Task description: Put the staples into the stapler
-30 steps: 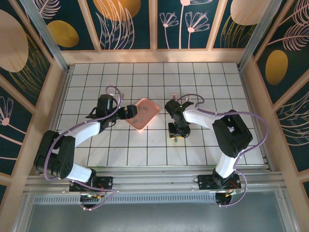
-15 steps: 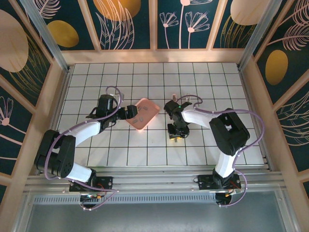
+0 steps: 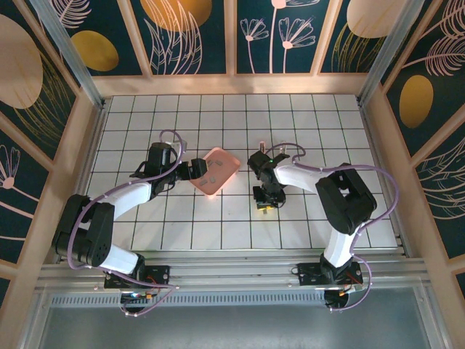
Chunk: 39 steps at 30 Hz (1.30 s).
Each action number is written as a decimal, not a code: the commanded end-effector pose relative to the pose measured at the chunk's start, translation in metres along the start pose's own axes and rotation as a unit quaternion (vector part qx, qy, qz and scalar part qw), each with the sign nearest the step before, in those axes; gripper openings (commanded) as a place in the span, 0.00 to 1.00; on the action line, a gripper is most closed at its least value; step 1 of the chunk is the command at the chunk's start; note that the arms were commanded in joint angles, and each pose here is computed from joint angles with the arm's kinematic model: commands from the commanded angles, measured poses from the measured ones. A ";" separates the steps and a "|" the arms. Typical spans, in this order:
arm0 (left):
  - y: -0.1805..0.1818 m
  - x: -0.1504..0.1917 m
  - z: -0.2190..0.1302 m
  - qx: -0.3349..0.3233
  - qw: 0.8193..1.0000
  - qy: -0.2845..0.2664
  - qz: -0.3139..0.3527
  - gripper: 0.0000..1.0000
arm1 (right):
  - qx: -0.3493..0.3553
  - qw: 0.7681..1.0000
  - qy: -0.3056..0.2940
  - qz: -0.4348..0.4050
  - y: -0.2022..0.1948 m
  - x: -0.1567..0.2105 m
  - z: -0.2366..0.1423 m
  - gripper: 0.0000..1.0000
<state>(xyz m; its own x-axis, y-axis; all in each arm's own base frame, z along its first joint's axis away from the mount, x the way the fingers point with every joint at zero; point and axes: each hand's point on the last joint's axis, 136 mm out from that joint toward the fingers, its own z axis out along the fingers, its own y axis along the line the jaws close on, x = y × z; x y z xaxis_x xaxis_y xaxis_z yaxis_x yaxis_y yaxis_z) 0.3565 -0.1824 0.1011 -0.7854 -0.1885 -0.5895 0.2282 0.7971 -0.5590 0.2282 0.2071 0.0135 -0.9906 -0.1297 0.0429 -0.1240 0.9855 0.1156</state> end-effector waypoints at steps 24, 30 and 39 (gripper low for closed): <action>-0.033 -0.080 0.003 0.025 0.990 -0.109 0.081 0.86 | -0.036 0.944 -0.311 0.108 -0.017 -0.133 -0.091 0.17; -0.032 -0.088 0.010 0.028 0.987 -0.125 0.095 0.87 | -0.019 0.945 -0.313 0.096 -0.020 -0.162 -0.092 0.17; -0.034 -0.091 0.015 0.031 0.984 -0.126 0.118 0.87 | -0.007 0.947 -0.306 0.098 -0.022 -0.181 -0.080 0.17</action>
<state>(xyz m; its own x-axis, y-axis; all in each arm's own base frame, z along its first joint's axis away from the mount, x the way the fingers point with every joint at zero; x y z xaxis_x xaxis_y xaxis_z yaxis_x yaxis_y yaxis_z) 0.4199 -0.1949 0.1494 -0.5994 -0.1637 -0.7835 0.3769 0.8058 -0.4567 0.4050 0.2021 0.0787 -0.8547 0.1570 -0.4949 0.0635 0.9776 0.2006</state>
